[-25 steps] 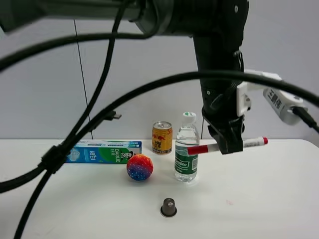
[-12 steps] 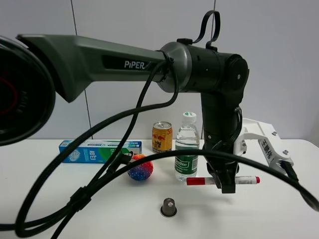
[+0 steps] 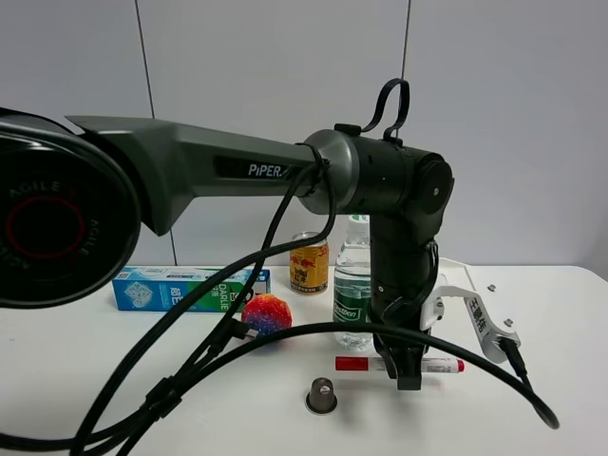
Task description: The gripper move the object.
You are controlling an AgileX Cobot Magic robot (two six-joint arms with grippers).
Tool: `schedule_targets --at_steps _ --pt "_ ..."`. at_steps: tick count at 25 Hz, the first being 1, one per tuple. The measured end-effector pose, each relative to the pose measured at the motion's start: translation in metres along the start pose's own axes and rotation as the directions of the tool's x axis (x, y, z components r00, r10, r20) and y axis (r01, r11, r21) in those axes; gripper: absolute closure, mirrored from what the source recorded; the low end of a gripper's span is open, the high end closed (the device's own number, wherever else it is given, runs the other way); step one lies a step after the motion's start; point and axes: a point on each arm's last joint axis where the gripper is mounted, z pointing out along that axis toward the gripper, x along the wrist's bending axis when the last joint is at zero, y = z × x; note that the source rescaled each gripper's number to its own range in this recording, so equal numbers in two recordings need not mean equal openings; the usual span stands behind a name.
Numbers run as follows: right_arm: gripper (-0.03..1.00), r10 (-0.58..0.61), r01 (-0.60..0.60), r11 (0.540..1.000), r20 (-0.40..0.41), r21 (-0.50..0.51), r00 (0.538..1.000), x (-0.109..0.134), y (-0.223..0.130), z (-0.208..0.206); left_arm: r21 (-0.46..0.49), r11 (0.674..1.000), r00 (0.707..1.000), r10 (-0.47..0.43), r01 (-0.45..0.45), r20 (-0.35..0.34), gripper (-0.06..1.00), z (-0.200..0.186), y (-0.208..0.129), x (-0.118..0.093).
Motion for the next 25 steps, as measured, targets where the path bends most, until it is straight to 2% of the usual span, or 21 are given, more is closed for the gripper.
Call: schedule_targets --at_steps 10,12,19,25 --pt "-0.03 0.0 0.0 1.0 0.0 0.0 1.0 0.0 0.0 0.0 0.012 1.0 1.0 0.0 0.0 0.012 0.94 0.0046 -0.0013 -0.0015" --pt "-0.03 0.0 0.0 1.0 0.0 0.0 1.0 0.0 0.0 0.0 0.012 1.0 1.0 0.0 0.0 0.012 0.9 0.0046 -0.0013 -0.0015" --pt "-0.03 0.0 0.0 1.0 0.0 0.0 1.0 0.0 0.0 0.0 0.012 1.0 1.0 0.0 0.0 0.012 0.65 0.0046 -0.0013 -0.0015" --pt "-0.03 0.0 0.0 1.0 0.0 0.0 1.0 0.0 0.0 0.0 0.019 1.0 1.0 -0.019 0.019 0.019 0.62 0.0014 -0.0015 -0.0022"
